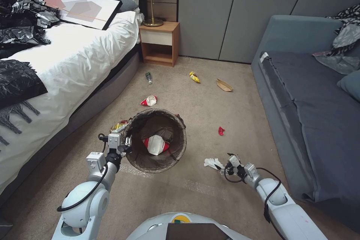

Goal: Pick up the trash bin, then pick up the garbage from the floor and place it into the trash bin.

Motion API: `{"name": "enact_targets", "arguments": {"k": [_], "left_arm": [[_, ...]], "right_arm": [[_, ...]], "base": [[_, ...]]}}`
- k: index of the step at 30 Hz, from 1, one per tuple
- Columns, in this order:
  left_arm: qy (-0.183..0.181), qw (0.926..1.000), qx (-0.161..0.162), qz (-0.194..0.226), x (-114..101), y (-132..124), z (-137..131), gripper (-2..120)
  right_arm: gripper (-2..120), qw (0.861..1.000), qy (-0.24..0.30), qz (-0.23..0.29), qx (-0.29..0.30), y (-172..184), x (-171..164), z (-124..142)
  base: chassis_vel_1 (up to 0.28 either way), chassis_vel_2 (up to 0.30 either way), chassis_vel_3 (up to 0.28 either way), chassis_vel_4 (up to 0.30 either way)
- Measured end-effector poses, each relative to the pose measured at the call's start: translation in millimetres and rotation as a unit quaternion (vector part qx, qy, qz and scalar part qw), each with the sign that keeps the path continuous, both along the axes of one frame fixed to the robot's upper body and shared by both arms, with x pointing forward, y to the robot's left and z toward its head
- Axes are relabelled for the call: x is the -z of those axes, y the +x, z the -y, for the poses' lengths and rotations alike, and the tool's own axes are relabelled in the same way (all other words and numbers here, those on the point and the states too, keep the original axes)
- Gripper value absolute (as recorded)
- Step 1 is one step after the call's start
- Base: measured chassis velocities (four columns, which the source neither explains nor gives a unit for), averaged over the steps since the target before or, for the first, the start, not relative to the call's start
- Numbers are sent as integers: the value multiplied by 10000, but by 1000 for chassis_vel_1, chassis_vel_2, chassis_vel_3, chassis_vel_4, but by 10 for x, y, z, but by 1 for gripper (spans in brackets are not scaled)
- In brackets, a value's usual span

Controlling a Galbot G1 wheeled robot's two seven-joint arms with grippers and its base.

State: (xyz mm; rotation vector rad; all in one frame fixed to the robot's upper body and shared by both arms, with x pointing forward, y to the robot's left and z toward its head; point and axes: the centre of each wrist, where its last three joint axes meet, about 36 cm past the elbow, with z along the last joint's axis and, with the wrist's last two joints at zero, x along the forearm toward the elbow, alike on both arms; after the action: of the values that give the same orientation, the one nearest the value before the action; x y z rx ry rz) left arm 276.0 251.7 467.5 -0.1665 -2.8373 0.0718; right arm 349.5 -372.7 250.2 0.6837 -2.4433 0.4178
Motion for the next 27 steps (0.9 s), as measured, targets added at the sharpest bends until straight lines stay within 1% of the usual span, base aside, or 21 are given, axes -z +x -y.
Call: {"name": "enact_targets", "arguments": {"k": [4,14,27], "left_arm": [[7,10000,6,-12,8,-2,12,0],[5,10000,12,-33,27,-2,32,0],[4,10000,-11,-29,26,-13,29,0]], "right_arm": [[100,10000,28,-11,3,50,77,-13],[100,10000,94,18,25,161,137,-76],[100,9998,186,-63,63,261,439,-264]], "base": [[0,0,0,0],[0,0,0,0],[0,0,0,0]]}}
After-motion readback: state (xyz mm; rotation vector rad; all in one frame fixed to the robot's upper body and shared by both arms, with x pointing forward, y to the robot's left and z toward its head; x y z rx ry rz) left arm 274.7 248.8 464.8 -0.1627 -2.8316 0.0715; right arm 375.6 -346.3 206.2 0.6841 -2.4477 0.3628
